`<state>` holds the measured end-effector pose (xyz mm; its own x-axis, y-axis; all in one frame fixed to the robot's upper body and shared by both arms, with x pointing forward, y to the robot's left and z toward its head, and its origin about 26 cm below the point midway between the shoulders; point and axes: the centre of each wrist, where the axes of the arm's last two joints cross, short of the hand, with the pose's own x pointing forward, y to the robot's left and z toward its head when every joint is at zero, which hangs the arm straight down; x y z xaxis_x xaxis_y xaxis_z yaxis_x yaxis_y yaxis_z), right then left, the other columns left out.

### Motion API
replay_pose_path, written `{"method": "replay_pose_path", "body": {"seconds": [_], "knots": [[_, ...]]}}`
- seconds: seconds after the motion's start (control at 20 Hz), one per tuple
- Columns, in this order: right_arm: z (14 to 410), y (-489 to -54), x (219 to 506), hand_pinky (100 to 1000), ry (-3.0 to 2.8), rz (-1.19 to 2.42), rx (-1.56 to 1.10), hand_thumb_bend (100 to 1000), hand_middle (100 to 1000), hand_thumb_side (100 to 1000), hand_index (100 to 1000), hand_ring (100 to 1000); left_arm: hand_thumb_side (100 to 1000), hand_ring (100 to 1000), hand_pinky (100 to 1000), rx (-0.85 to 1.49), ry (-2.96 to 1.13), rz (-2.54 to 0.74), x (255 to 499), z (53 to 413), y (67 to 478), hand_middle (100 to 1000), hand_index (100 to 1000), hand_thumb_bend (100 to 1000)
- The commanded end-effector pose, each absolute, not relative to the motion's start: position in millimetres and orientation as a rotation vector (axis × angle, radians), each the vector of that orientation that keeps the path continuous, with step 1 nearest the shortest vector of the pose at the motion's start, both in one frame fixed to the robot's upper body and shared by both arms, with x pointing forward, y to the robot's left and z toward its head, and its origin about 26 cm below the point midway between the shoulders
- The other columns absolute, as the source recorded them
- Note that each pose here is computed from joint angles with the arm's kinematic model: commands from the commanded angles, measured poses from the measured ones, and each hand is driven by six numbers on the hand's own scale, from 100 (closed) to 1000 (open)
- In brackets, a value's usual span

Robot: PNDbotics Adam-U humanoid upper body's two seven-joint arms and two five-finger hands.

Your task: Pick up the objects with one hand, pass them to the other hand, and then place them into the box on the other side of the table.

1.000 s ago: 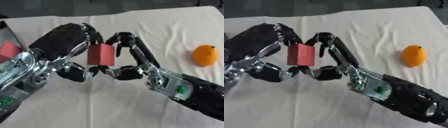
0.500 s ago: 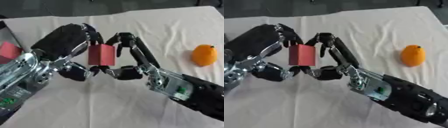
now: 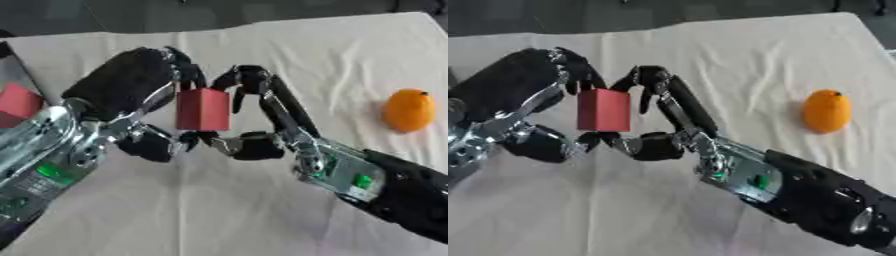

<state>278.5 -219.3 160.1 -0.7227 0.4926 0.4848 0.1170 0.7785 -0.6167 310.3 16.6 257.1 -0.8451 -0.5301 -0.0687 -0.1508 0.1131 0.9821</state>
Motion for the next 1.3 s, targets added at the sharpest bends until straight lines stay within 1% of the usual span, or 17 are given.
{"method": "replay_pose_path", "body": {"seconds": [0.05,0.1,0.15,0.3,0.8,1.05,1.3], "knots": [[161.6,-218.2,275.2,412,-2.296,0.809,-0.501,583,591,307,634,756,109,521,749,0.708,-2.137,-1.775,307.0,271.3,17.5,380,459,250],[161.2,-218.3,275.1,422,-2.288,0.826,-0.523,620,606,336,653,764,108,522,748,0.715,-2.13,-1.779,307.5,271.3,18.2,379,459,255],[160.7,-218.4,274.8,429,-2.28,0.84,-0.543,639,618,353,668,772,104,523,746,0.722,-2.123,-1.783,308.3,271.1,19.1,379,459,265],[159.4,-218.2,274.3,441,-2.266,0.866,-0.587,664,639,377,693,785,100,525,744,0.737,-2.109,-1.793,309.9,270.8,21.1,379,459,285],[155.1,-218.3,272.3,459,-2.263,0.916,-0.632,693,674,398,754,809,100,528,731,0.81,-2.082,-1.794,318.7,270.8,32.4,374,456,349],[153.5,-218.6,271.6,466,-2.257,0.928,-0.657,716,692,410,789,820,100,527,729,0.831,-2.084,-1.783,323.1,268.6,35.1,370,451,355],[152.1,-219.2,270.9,465,-2.251,0.934,-0.677,720,695,414,792,821,100,525,730,0.84,-2.09,-1.763,324.3,269.6,38.6,365,447,352]]}}
